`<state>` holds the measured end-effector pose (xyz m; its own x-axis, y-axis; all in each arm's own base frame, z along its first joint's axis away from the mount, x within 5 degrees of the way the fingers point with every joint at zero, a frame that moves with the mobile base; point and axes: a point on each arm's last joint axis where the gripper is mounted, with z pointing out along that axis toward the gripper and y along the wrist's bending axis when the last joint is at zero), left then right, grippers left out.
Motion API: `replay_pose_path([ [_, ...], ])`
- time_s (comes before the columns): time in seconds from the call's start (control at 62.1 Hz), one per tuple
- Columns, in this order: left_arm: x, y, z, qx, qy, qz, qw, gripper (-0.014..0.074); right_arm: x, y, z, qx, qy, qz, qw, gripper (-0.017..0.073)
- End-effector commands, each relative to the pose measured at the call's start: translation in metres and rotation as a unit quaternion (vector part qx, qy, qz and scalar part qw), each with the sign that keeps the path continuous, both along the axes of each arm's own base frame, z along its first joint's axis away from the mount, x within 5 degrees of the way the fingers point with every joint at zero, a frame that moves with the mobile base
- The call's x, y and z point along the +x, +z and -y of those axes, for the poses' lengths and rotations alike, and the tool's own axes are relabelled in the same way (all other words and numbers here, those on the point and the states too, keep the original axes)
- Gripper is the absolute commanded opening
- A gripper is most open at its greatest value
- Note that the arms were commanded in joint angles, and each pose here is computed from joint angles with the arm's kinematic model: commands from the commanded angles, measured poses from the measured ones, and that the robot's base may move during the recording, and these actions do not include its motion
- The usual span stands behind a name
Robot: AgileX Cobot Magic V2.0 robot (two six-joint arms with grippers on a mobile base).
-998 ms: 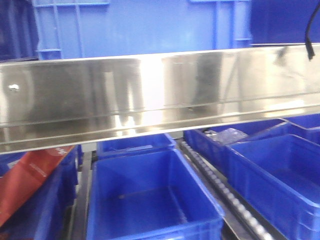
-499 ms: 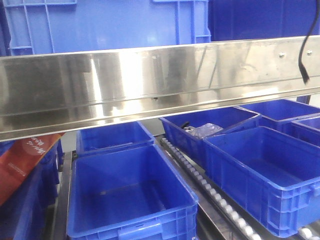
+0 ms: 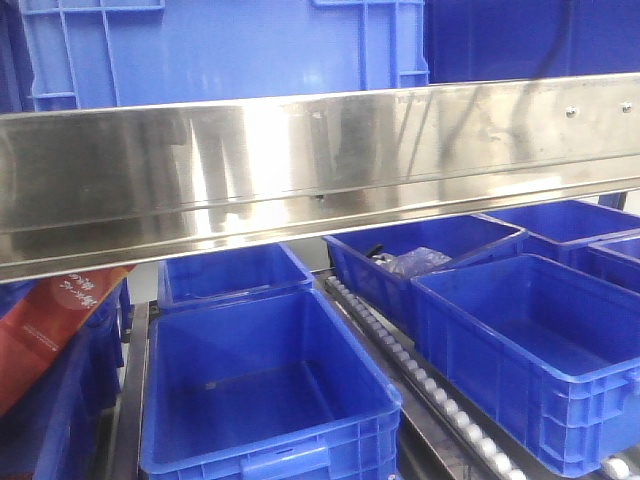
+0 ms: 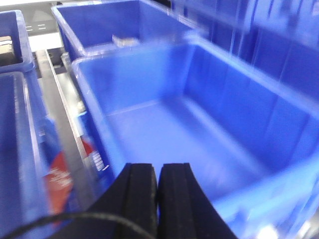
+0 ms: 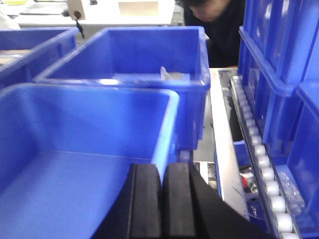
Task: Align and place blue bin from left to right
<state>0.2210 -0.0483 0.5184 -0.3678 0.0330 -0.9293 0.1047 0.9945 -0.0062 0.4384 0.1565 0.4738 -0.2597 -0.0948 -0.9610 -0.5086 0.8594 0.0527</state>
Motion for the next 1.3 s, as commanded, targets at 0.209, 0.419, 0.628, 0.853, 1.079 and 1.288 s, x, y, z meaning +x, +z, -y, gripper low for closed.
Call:
replay_pose_path([
  [0.209, -0.044, -0.011, -0.023, 0.009, 0.017, 0.065, 0.998, 0.0001, -0.016, 0.017, 0.0, 0.004, 0.014, 0.012, 1.0, -0.0078],
  [0.419, -0.092, -0.037, -0.035, 0.013, 0.021, 0.081, 0.996, 0.0001, -0.021, 0.018, -0.003, -0.001, 0.022, 0.005, 1.0, -0.0078],
  [0.628, -0.152, -0.072, -0.049, 0.016, 0.026, 0.108, 0.994, 0.0001, -0.02, 0.02, -0.003, 0.004, 0.02, 0.013, 1.0, -0.0078],
  [0.853, -0.197, -0.104, -0.059, 0.013, 0.031, 0.14, 0.99, 0.0001, -0.02, 0.022, -0.003, 0.009, 0.016, 0.024, 1.0, -0.0078],
  [1.079, -0.219, -0.13, -0.063, 0.008, 0.032, 0.16, 0.987, 0.0001, -0.02, 0.023, -0.003, 0.011, 0.016, 0.027, 0.999, -0.0078],
  [1.288, -0.229, -0.131, -0.065, 0.004, 0.032, 0.178, 0.984, 0.0001, -0.02, 0.023, -0.003, 0.011, 0.016, 0.027, 0.999, -0.0078],
])
